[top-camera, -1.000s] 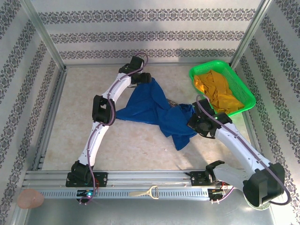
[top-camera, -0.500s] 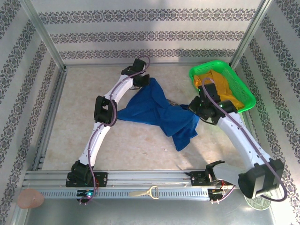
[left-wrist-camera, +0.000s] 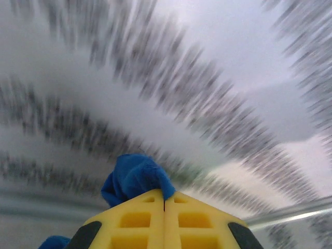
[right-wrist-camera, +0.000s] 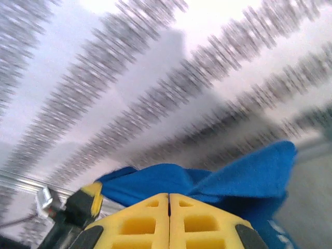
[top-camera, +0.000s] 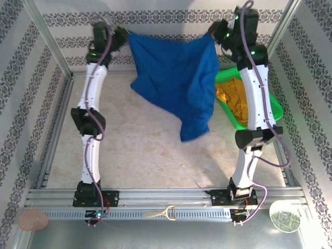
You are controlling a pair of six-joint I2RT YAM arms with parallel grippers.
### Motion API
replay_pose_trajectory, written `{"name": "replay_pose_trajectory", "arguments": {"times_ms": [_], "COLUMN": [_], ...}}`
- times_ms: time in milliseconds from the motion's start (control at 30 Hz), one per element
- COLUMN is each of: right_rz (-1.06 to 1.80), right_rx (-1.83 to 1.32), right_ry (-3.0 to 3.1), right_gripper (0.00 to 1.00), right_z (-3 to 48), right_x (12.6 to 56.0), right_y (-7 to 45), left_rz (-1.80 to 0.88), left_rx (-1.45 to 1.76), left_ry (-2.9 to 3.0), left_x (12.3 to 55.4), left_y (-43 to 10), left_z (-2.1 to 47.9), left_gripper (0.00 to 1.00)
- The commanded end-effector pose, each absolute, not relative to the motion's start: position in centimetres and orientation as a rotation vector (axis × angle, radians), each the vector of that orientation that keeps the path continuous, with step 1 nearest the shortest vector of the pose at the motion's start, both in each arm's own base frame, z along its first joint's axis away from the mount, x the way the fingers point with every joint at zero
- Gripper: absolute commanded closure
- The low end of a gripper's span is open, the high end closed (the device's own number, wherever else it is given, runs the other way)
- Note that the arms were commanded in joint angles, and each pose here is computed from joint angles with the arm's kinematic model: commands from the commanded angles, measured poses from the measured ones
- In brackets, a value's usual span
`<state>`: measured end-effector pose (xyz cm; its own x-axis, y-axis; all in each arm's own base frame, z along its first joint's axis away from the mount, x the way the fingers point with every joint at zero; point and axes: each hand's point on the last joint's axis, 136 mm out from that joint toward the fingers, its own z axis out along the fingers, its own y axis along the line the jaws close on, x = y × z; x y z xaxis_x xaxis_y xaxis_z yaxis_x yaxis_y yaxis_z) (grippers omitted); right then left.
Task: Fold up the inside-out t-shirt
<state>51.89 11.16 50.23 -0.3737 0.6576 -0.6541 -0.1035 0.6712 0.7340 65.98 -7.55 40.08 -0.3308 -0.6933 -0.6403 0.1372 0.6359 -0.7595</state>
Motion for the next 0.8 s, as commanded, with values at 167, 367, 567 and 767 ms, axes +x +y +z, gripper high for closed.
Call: {"name": "replay_pose_trajectory", "arguments": {"times_ms": [167, 367, 567, 767], "right_rz": [0.813, 0.727, 0.535, 0.316], "right_rx": [0.269, 0.339, 0.751, 0.832], "right_ry": [1.862, 2.193, 2.527, 2.581], "right_gripper": [1.0, 1.0, 1.0, 1.0], "right_z": [51.2, 32.3, 8.8, 5.3], "right_x": [46.6, 39.3, 27.7, 23.6], "right_y": [14.2, 18.0, 14.5, 10.4], "left_rz": [-0.943, -0.77, -0.586, -0.486], "left_rx": [-0.19, -0.388, -0.602, -0.706], "left_ry": [1.803, 1.992, 2.338, 2.481], "left_x": [55.8, 48.6, 39.2, 35.9], "left_y": [-11.2, -8.8, -6.1, -5.0], "left_z": [46.8, 31.1, 11.2, 5.2], "left_gripper": [1.0, 1.0, 1.0, 0.75]}}
